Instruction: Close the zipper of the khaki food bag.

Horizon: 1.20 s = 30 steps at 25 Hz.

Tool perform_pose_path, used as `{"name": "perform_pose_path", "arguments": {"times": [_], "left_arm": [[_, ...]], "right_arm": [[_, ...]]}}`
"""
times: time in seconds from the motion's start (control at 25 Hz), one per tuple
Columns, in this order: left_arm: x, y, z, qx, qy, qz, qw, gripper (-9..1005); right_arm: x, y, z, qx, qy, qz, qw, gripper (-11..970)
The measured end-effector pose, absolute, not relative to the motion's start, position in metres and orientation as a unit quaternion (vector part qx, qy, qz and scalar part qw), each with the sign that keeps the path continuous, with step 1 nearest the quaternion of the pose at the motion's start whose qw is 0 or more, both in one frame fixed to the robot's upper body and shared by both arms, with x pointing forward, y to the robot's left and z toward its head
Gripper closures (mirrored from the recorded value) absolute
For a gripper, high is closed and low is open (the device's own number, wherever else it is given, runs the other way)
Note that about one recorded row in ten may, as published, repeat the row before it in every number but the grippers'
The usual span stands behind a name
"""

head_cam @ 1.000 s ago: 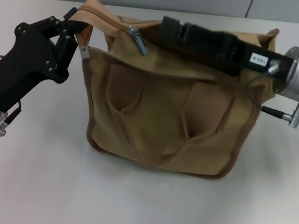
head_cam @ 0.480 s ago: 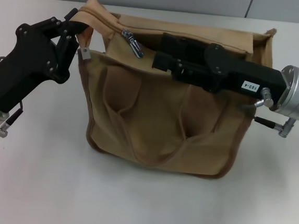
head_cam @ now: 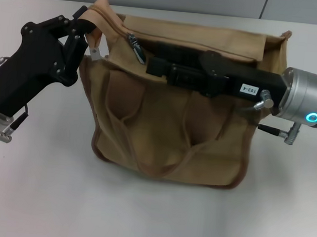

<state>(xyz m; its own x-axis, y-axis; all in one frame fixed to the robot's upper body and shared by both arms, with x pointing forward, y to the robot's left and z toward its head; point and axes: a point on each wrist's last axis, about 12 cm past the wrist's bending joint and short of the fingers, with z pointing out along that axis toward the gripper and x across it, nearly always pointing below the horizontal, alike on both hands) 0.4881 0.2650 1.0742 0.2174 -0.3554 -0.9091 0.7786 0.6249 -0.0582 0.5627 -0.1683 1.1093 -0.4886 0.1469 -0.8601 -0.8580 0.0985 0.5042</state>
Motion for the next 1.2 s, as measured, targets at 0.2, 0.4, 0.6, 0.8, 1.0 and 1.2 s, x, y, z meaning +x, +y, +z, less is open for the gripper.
{"name": "perform_pose_path", "arguments": {"times": [0.2,0.4,0.6,0.8,1.0,1.2], "left_arm": [[0.489,0.263,1.075,0.213,0.495,-0.381,0.751,973],[0.49,0.262,1.076,0.215,0.494,-0.383,0.751,973],[0.491,0.262,1.076,0.215,0.493,-0.383,0.751,972],[0.491,0.261,1.077,0.216,0.492,-0.384,0.751,972],[0.491,0.26,1.077,0.216,0.489,-0.387,0.751,972],[0.491,0.259,1.078,0.214,0.485,-0.39,0.753,970]], "right_arm": [[0.568,-0.163,1.106,-0.29,0.637,0.594,0.398,201],[0.573,-0.157,1.106,-0.294,0.649,0.583,0.391,204],[0.572,-0.146,1.113,-0.314,0.633,0.599,0.377,207],[0.574,-0.142,1.116,-0.318,0.63,0.601,0.376,210],[0.579,-0.143,1.113,-0.296,0.65,0.593,0.371,213],[0.576,-0.147,1.11,-0.287,0.654,0.595,0.368,216]]}}
